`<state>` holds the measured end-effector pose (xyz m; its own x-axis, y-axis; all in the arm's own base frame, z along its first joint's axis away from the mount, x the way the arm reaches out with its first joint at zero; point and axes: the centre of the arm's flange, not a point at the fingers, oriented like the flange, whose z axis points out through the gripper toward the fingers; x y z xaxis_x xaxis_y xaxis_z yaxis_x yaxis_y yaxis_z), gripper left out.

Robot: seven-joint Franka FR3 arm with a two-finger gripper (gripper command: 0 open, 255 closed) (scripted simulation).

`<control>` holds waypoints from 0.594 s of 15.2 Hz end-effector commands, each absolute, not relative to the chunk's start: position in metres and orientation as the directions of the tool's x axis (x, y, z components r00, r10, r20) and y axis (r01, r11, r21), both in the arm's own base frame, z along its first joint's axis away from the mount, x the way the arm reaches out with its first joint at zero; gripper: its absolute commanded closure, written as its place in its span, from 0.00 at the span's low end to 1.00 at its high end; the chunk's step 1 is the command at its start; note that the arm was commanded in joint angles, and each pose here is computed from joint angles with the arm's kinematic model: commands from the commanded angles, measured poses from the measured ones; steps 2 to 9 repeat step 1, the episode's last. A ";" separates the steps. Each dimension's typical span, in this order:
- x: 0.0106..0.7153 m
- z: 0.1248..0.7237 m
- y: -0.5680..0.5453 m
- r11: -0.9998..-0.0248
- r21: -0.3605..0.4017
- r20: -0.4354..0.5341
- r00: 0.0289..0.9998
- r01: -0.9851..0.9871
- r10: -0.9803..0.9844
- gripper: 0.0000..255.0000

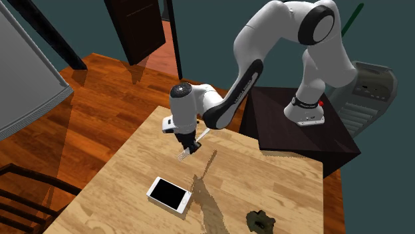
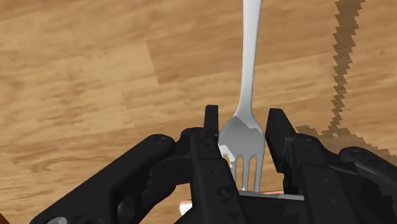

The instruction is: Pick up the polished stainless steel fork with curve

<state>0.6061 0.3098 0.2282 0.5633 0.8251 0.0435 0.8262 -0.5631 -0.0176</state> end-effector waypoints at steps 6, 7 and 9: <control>0.606 0.231 0.309 -0.563 -0.018 0.043 0.563 0.826 0.825 1.00; 0.606 0.231 0.309 -0.563 -0.018 0.043 0.563 0.826 0.825 1.00; 0.606 0.231 0.309 -0.563 -0.018 0.043 0.563 0.826 0.825 1.00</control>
